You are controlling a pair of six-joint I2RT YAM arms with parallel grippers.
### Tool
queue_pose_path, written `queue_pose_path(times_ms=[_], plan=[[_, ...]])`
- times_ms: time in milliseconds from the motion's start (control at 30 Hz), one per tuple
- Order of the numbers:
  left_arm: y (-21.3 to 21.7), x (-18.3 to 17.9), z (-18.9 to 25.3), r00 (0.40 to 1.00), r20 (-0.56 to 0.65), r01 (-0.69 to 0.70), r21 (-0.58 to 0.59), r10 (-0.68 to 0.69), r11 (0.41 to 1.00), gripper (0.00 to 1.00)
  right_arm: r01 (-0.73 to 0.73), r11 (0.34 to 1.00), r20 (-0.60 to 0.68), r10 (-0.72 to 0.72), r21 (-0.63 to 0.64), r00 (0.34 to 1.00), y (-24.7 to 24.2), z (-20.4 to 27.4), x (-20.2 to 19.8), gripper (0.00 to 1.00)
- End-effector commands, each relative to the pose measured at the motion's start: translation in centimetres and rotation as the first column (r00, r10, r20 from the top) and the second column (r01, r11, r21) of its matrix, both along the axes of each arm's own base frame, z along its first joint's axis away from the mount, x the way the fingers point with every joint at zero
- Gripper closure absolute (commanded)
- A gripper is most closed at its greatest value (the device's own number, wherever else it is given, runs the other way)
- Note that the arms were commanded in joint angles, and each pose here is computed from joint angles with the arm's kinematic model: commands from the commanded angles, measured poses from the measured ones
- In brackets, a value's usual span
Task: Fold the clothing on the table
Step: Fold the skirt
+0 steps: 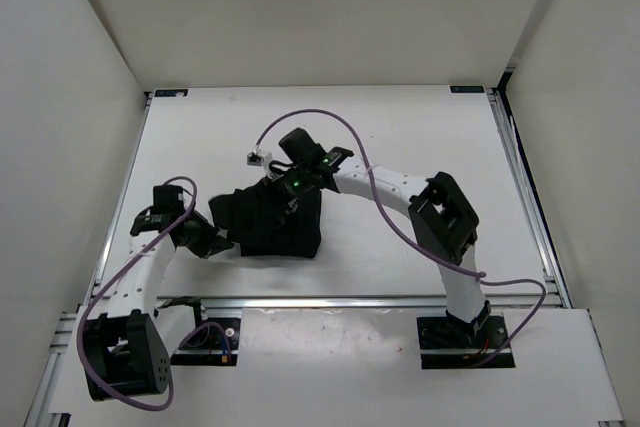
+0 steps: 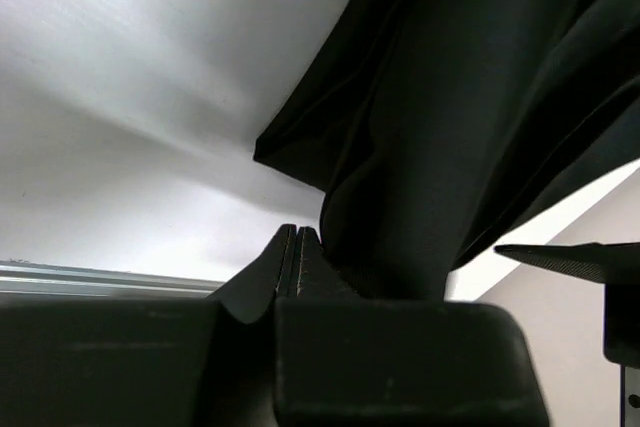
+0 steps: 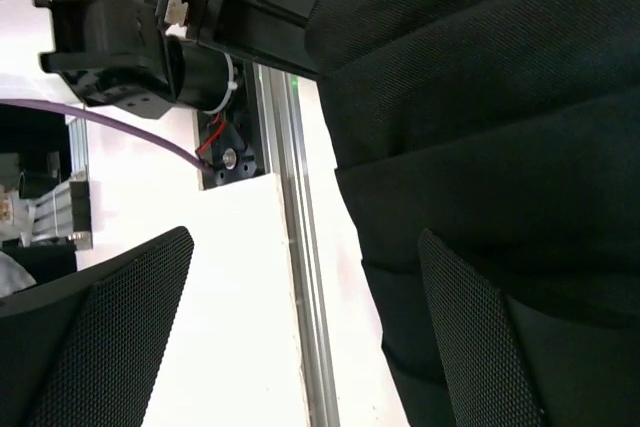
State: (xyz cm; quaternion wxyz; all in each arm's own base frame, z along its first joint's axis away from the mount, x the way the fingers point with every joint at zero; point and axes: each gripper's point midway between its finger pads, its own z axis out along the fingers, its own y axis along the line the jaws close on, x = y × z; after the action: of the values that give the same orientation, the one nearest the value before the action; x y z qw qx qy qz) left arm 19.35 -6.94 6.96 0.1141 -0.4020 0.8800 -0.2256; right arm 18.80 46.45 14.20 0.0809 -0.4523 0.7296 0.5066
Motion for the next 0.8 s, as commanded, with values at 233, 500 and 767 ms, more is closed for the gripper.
queue_pose_path(times_ms=[233,500,767], plan=[[0.8,3.0,5.1,0.992,0.125,0.009,0.08,-0.019,0.997,1.0,0.273,0.925,0.076,-0.303,0.265,0.95,-7.6,12.4,8.7,0.42],[0.8,2.7,12.1,0.977,0.214,-0.028,0.074,0.011,0.997,1.0,0.325,0.904,-0.311,-0.236,0.276,0.921,-11.9,9.4,6.8,1.0],[-9.9,3.9,11.0,0.893,0.411,0.273,-0.174,-0.182,0.946,1.0,0.246,0.921,-0.411,-0.107,0.301,0.905,-11.6,8.0,5.6,1.0]])
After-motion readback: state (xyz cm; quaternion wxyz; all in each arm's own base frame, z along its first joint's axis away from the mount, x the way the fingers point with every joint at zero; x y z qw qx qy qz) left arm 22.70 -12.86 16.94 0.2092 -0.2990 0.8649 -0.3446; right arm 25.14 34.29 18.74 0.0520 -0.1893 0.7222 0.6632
